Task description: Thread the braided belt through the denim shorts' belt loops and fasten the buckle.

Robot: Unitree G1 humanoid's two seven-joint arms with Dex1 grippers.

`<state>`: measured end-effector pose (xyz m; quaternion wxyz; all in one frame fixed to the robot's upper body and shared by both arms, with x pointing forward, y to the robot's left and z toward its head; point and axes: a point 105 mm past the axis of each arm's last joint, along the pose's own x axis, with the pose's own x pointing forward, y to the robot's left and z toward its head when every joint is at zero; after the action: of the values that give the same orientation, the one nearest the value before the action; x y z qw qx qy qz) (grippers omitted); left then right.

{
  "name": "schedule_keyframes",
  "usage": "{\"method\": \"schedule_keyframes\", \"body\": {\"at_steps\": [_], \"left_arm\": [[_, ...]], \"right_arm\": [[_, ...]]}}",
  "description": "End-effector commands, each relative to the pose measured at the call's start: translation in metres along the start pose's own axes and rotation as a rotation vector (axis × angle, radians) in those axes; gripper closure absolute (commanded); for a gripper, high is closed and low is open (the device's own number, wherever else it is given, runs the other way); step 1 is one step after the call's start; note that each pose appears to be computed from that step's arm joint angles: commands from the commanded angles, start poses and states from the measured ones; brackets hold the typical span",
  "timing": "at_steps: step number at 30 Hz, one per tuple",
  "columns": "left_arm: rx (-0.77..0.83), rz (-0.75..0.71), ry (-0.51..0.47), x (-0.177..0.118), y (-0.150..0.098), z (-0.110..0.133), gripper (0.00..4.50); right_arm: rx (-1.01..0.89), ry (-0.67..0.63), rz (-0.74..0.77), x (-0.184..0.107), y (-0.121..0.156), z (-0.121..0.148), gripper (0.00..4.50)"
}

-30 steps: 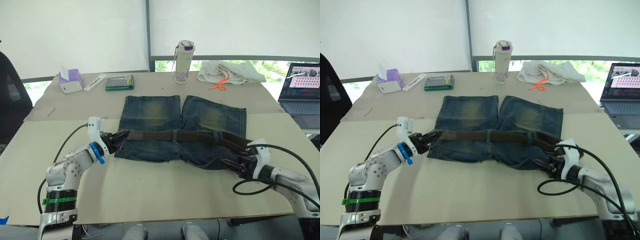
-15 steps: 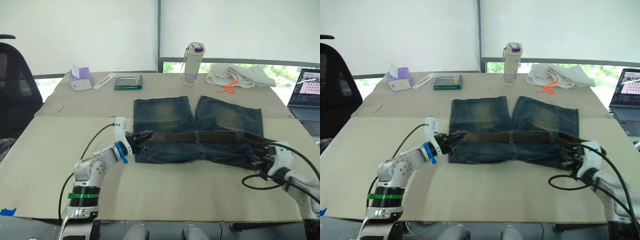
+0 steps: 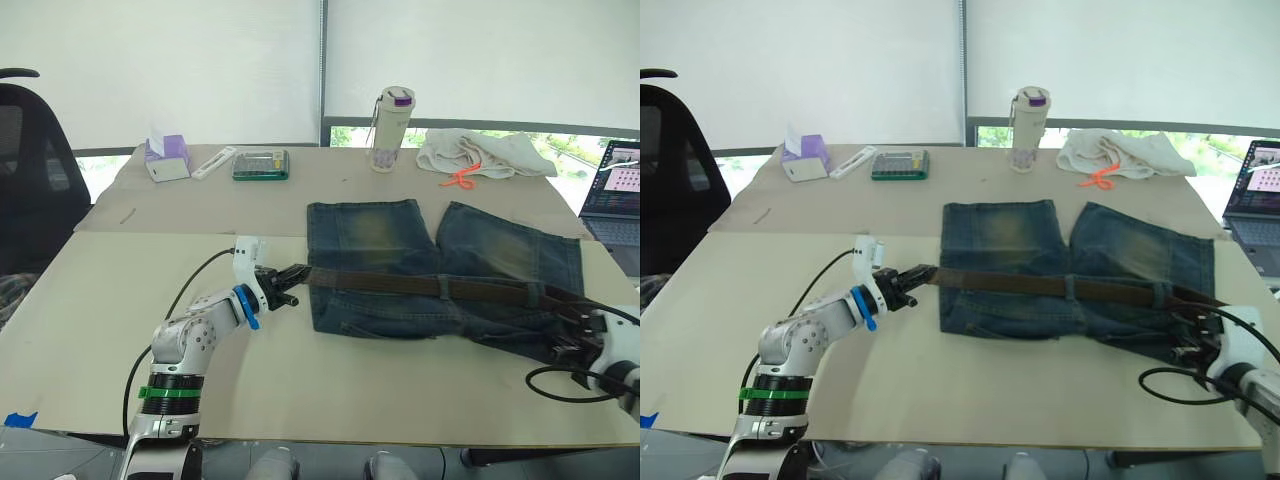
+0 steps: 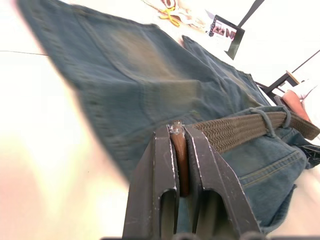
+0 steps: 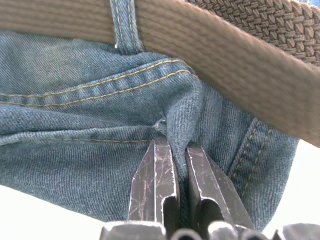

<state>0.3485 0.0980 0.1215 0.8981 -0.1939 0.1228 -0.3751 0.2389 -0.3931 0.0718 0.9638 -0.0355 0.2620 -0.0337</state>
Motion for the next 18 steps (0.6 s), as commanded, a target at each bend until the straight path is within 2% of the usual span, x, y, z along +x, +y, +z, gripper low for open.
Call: {"method": "schedule_keyframes", "body": {"at_steps": [1, 3, 6, 10, 12, 15, 18], "left_arm": [[0.032, -0.034, -0.030, 0.000, -0.009, 0.011, 4.50], [0.032, -0.036, -0.033, 0.000, -0.010, 0.011, 4.50], [0.030, -0.039, -0.035, 0.000, -0.011, 0.012, 4.50], [0.028, -0.047, -0.033, 0.002, -0.013, 0.011, 4.50], [0.025, -0.057, -0.034, 0.003, -0.016, 0.010, 4.50], [0.021, -0.066, -0.033, 0.004, -0.018, 0.009, 4.50], [0.001, -0.089, -0.036, 0.005, -0.024, 0.008, 4.50]], "right_arm": [[-0.084, -0.007, -0.088, -0.010, -0.028, 0.002, 3.87], [-0.115, -0.018, -0.059, -0.014, -0.031, 0.007, 3.35], [-0.080, -0.124, 0.110, -0.023, -0.013, 0.031, 2.40], [-0.101, -0.146, 0.267, -0.040, 0.003, 0.047, 0.81], [-0.108, -0.173, 0.295, -0.049, 0.003, 0.059, 0.15], [-0.070, -0.226, 0.367, -0.060, 0.015, 0.078, 0.07], [0.038, -0.300, 0.599, -0.071, 0.061, 0.098, 0.07]]}}
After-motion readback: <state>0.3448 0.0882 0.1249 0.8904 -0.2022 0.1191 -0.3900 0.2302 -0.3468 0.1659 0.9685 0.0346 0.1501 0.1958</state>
